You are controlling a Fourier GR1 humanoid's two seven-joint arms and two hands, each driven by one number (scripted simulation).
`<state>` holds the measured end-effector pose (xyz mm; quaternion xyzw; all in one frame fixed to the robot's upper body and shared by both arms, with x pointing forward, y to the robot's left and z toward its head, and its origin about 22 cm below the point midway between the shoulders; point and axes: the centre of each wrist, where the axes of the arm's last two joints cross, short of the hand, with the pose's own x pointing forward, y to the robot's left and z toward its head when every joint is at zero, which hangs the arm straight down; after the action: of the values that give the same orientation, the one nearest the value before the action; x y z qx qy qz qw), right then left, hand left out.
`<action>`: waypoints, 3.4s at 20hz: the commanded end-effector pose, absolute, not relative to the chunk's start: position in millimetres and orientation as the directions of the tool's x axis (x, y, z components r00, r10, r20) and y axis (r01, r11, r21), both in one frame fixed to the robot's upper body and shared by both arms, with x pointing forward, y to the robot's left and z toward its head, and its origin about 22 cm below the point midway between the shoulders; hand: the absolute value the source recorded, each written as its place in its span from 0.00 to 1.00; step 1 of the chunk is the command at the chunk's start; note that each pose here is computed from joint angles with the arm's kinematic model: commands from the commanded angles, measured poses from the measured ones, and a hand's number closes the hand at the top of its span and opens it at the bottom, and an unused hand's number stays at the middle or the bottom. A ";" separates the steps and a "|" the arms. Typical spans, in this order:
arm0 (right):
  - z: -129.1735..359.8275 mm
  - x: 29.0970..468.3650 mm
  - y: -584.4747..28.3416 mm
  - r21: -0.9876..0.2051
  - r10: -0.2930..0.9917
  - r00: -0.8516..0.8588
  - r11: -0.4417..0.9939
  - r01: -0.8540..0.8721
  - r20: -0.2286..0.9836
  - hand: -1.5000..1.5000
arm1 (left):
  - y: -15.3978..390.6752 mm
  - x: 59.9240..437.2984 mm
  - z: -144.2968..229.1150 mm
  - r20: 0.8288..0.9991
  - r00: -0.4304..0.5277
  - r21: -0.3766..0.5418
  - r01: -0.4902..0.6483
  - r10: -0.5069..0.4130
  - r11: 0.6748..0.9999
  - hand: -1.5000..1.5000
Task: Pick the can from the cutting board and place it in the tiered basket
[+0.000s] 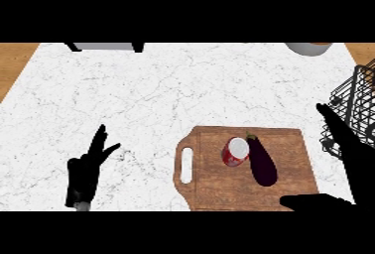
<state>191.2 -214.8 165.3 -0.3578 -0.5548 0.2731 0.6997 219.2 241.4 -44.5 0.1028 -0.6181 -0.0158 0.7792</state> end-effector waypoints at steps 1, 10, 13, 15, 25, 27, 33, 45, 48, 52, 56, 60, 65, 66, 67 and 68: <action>172.6 192.1 -179.3 -0.848 0.794 0.342 0.529 0.019 0.503 0.00 | 250.4 212.9 -50.2 0.949 0.274 0.191 -0.105 -0.156 0.976 0.50; 138.4 224.4 -141.7 -0.923 0.862 0.408 0.371 -0.103 0.301 0.00 | 237.9 213.7 -52.8 0.948 0.270 0.205 -0.103 -0.171 0.973 0.50; 129.3 226.5 -134.2 -0.925 0.871 0.423 0.343 -0.160 0.250 0.00 | 235.2 213.4 -53.7 0.951 0.265 0.193 -0.107 -0.159 0.975 0.50; 121.0 226.6 -124.9 -0.921 0.864 0.441 0.349 -0.175 0.243 0.00 | 250.0 205.4 -48.1 0.950 0.265 0.198 -0.110 -0.163 0.974 0.50; 118.3 250.7 -97.0 -0.899 0.869 0.443 0.358 -0.252 0.222 0.00 | 243.3 211.6 -46.4 0.956 0.255 0.178 -0.120 -0.143 0.977 0.50; 103.7 255.3 -97.0 -0.896 0.872 0.460 0.329 -0.298 0.167 0.00 | 254.0 209.1 -56.6 0.950 0.269 0.198 -0.122 -0.159 0.973 0.50; 99.5 264.0 -93.2 -0.874 0.866 0.483 0.331 -0.355 0.132 0.00 | 242.2 215.4 -52.1 0.948 0.271 0.210 -0.138 -0.167 0.968 0.50; 86.9 285.2 -93.9 -0.846 0.863 0.499 0.321 -0.425 0.076 0.00 | 226.2 203.5 -60.5 0.951 0.265 0.194 -0.115 -0.158 0.974 0.50; 80.7 281.4 -103.8 -0.830 0.844 0.528 0.360 -0.427 0.094 0.00 | 260.2 208.5 -61.5 0.951 0.263 0.207 -0.152 -0.162 0.967 0.50; 73.8 280.5 -92.8 -0.802 0.839 0.537 0.378 -0.463 0.086 0.00 | 254.1 202.9 -55.3 0.948 0.283 0.187 -0.127 -0.145 0.974 0.50; 65.4 283.2 -98.7 -0.805 0.844 0.530 0.371 -0.463 0.084 0.00 | 251.9 203.3 -58.9 0.954 0.258 0.195 -0.136 -0.155 0.971 0.50; 40.5 285.4 -108.5 -0.796 0.837 0.539 0.388 -0.464 0.094 1.00 | 257.0 208.7 -53.1 0.942 0.289 0.211 -0.125 -0.168 0.970 0.50; 49.4 286.9 -82.7 -0.811 0.864 0.488 0.369 -0.455 0.120 1.00 | 228.3 208.6 -60.2 0.946 0.278 0.204 -0.111 -0.167 0.973 0.50; 40.2 287.3 -101.8 -0.810 0.864 0.479 0.388 -0.440 0.154 1.00 | 239.6 213.2 -39.9 0.945 0.284 0.205 -0.136 -0.160 0.969 0.50; 32.7 273.5 -101.0 -0.810 0.870 0.465 0.387 -0.440 0.163 1.00 | 250.5 205.6 -40.8 0.949 0.273 0.195 -0.118 -0.157 0.974 0.50; 47.2 294.4 -88.6 -0.829 0.898 0.427 0.319 -0.459 0.109 1.00 | 257.7 210.5 -48.3 0.950 0.273 0.195 -0.137 -0.152 0.971 0.50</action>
<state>284.8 -102.0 47.0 -0.3540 -0.3365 0.4285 0.7602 213.9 245.2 -45.2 0.1135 -0.6146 -0.0087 0.7806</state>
